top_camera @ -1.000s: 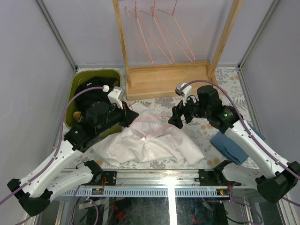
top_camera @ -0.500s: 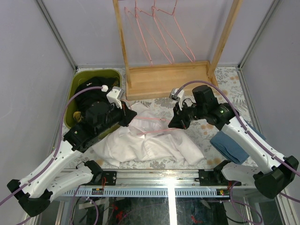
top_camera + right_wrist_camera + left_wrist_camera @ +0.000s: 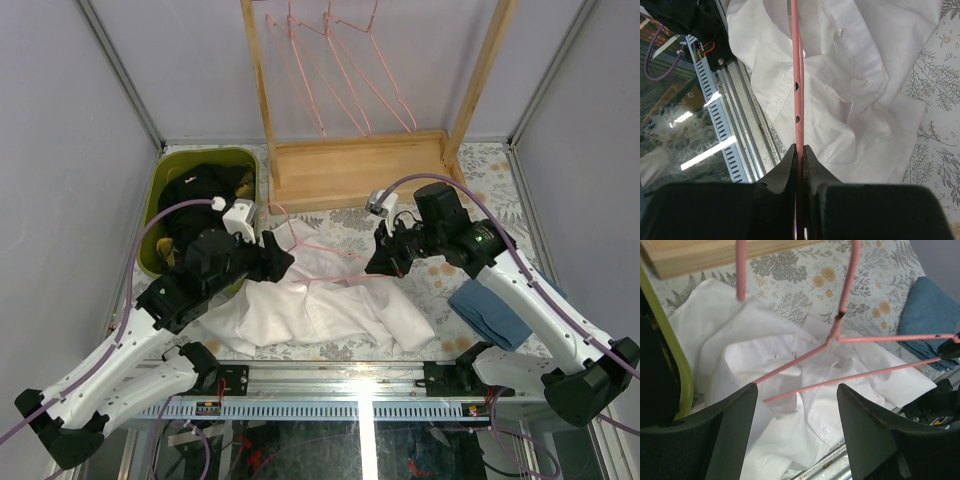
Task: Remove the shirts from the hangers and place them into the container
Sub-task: Remove the shirt from the hanger.
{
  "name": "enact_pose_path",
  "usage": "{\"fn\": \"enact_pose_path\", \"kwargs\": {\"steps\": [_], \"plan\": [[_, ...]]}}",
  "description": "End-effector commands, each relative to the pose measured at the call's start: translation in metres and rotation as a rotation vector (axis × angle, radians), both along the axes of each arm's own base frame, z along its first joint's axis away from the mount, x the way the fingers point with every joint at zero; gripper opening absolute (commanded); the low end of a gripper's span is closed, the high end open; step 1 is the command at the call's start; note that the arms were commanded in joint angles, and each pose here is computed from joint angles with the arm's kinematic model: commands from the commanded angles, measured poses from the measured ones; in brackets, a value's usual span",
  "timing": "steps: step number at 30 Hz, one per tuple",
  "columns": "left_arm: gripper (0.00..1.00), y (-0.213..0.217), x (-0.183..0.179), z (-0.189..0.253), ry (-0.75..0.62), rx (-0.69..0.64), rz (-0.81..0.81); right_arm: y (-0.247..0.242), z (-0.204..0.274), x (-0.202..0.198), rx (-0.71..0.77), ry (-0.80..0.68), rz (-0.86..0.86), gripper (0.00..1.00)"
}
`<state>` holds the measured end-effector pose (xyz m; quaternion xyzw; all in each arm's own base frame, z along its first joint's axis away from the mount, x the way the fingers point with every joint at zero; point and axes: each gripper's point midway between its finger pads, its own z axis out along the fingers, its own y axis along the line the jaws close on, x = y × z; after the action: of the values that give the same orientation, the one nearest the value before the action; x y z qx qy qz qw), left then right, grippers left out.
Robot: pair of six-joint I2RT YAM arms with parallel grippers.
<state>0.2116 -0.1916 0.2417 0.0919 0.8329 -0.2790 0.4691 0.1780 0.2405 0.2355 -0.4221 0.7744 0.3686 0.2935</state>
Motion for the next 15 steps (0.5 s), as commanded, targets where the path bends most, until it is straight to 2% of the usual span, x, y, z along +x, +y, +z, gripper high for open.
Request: {"fn": "enact_pose_path", "kwargs": {"steps": [1, 6, 11, 13, 15], "plan": [[0.65, 0.016, -0.004, -0.008, 0.014, -0.007, 0.071, -0.001, 0.027, 0.008, 0.033, -0.073, -0.032, 0.0], [0.7, 0.034, -0.002, -0.018, 0.023, -0.005, 0.18, -0.001, 0.035, 0.008, 0.044, -0.076, -0.042, 0.0], [0.7, 0.032, 0.002, -0.039, 0.094, 0.008, 0.218, -0.003, 0.05, 0.002, 0.078, -0.112, -0.035, 0.0], [0.67, 0.031, 0.005, -0.044, 0.114, 0.023, 0.23, -0.005, 0.055, -0.003, 0.09, -0.125, -0.028, 0.0], [0.59, 0.029, 0.007, -0.047, 0.123, 0.033, 0.228, -0.008, 0.06, -0.007, 0.099, -0.14, -0.026, 0.0]]}}
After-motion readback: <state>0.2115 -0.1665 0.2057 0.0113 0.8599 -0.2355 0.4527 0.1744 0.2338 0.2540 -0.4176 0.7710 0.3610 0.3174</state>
